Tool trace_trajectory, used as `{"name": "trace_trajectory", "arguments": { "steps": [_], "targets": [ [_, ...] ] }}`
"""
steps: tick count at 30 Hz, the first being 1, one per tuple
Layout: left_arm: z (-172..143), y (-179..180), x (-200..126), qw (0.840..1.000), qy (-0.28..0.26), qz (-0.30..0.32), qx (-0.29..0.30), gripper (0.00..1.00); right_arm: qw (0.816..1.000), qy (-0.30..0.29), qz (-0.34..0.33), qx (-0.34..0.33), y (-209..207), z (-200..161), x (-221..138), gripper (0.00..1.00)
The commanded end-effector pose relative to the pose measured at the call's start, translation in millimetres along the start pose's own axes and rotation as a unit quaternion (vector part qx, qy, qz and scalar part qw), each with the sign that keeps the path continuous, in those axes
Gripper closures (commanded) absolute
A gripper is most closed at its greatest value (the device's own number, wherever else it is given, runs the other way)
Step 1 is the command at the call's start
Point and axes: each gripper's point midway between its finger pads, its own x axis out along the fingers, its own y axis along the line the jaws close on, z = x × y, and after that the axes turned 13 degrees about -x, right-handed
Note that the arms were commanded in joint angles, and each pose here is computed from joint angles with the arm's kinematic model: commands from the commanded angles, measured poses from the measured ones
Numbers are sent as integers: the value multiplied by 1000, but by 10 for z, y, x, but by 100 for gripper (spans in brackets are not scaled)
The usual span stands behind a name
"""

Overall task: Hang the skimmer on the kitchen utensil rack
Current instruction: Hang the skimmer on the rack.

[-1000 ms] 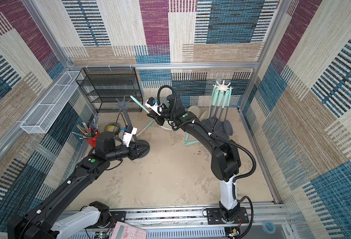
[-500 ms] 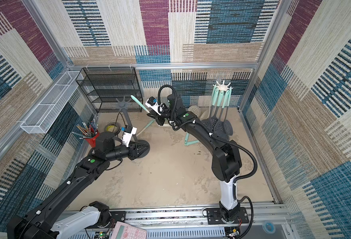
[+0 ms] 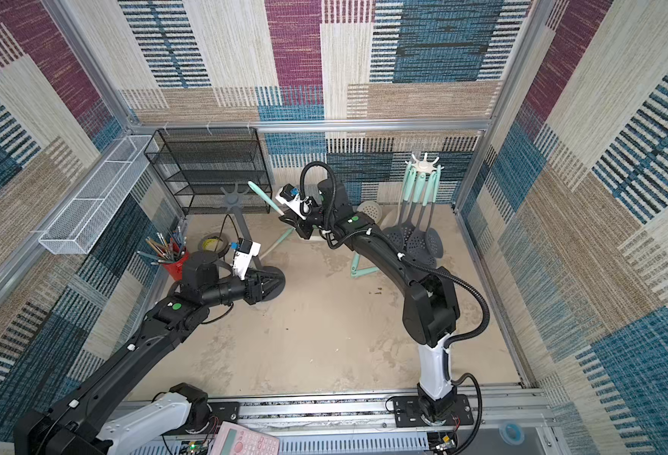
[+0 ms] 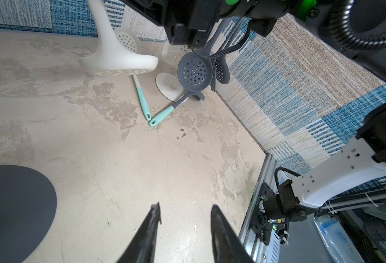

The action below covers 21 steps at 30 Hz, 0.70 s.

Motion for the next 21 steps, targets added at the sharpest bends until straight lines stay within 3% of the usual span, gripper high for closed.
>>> {"name": "trace_trajectory", "arguments": {
  "steps": [1,21],
  "targets": [
    [25,-59,1,1000,-3,-15,-4,61,1000,-10,-16,-10,-60,91,14,99],
    [20,-46,15,1000,-1,-15,-8,61,996,-11,-81,-29,-139,171,-71,99]
  ]
}}
